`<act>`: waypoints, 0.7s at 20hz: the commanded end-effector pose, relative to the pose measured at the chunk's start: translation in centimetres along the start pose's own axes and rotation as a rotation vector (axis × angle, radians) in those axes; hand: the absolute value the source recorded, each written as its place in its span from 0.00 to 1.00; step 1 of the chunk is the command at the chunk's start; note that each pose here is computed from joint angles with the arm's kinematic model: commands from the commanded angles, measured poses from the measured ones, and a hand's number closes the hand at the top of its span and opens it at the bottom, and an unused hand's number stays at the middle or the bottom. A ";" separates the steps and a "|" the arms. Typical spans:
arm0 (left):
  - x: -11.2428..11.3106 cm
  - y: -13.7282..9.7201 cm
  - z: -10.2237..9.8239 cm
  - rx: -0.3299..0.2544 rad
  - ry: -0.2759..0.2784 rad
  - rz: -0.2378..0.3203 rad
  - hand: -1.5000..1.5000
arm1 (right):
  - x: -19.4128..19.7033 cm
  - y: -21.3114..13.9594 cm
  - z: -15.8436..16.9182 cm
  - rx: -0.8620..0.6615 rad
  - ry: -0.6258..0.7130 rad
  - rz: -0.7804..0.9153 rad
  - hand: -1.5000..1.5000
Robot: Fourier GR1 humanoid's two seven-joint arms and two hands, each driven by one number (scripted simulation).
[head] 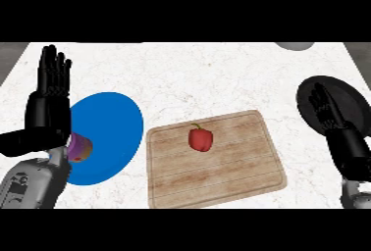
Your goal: Pick the bell pepper from the cutting board and place it in the pan
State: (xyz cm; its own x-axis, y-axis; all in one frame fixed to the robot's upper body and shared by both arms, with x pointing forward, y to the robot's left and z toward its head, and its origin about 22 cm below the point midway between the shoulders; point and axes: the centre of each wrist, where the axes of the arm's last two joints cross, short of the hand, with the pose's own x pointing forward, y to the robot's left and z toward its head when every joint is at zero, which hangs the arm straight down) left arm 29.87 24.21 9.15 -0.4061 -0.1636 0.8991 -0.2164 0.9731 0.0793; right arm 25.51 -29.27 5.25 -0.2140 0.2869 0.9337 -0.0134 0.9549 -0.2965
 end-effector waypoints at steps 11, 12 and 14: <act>-4.8 2.8 2.3 -0.124 0.372 -0.065 0.50 | 1.6 8.1 -3.4 0.296 -0.267 0.353 0.00; -4.5 3.2 2.5 -0.127 0.358 -0.046 0.50 | 2.7 7.9 -4.0 0.241 -0.298 0.391 0.00; -3.2 3.3 1.4 -0.115 0.368 -0.055 0.50 | 4.2 6.2 -2.8 0.275 -0.347 0.484 0.00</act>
State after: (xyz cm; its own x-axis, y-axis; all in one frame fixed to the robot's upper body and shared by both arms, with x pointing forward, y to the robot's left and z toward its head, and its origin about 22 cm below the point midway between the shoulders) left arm 29.45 26.82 5.40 -0.0807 -0.1688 0.9823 -0.1133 0.9807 0.1592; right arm 28.25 -21.32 6.18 -0.4599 0.5185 0.7209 -0.1880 0.7366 -0.6497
